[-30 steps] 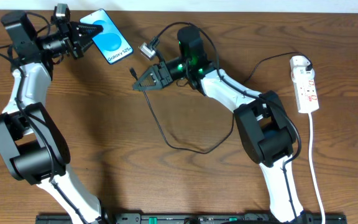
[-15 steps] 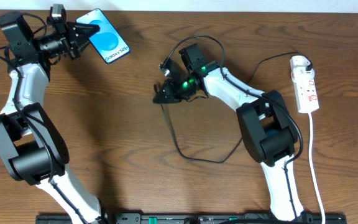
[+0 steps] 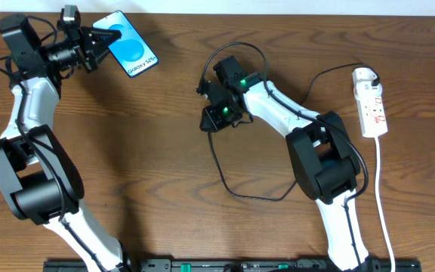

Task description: Plug charger to phone and switch on socket

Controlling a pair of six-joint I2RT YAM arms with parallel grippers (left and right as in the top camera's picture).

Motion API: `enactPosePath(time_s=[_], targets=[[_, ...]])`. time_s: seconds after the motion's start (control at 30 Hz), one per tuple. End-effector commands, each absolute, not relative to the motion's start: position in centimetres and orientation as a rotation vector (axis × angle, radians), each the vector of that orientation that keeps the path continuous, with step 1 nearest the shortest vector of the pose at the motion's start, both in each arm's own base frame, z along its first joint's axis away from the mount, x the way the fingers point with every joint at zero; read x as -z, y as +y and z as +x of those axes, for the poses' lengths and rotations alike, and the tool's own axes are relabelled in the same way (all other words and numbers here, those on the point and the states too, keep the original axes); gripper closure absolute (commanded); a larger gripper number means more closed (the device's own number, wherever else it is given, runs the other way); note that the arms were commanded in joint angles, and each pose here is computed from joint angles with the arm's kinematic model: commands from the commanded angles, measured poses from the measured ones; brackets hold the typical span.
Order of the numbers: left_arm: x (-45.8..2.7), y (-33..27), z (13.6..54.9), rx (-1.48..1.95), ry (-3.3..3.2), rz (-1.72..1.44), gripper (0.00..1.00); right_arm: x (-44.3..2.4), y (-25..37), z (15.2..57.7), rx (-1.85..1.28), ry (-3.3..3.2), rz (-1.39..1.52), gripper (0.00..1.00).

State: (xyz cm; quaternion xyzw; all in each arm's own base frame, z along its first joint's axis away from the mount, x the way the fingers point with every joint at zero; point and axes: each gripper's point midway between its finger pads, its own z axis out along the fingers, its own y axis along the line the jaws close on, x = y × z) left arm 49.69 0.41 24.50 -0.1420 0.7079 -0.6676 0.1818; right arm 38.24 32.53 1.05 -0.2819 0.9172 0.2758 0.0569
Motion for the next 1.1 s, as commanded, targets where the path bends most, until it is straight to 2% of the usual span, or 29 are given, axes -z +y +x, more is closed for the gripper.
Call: enactPosePath(time_s=[0.0,0.1,0.27,0.43,1.07], targets=[[-25.4,0.4,49.4,1.889,1.993,-0.36,0.93,-3.4,32.4,40.0,-0.75,2.716,-0.884,0.67],[-25.4,0.4,49.4,1.889,1.993,-0.36,0.92,-4.2,32.4,40.8,-0.743,2.714,-0.839,0.66],[-25.4,0.4,49.4,1.89,1.993,-0.36,0.93,-4.3,31.8,41.7,-0.76,2.818,-0.535,0.66],[-25.4,0.4,49.4,1.89,1.993,-0.36,0.92,-3.5,31.0,41.2,-0.738,2.955,-0.198,0.75],[-25.4,0.4,49.4,1.892,1.993,-0.357,0.92,-0.3,31.7,40.7,-0.715,3.033,-0.001,0.75]])
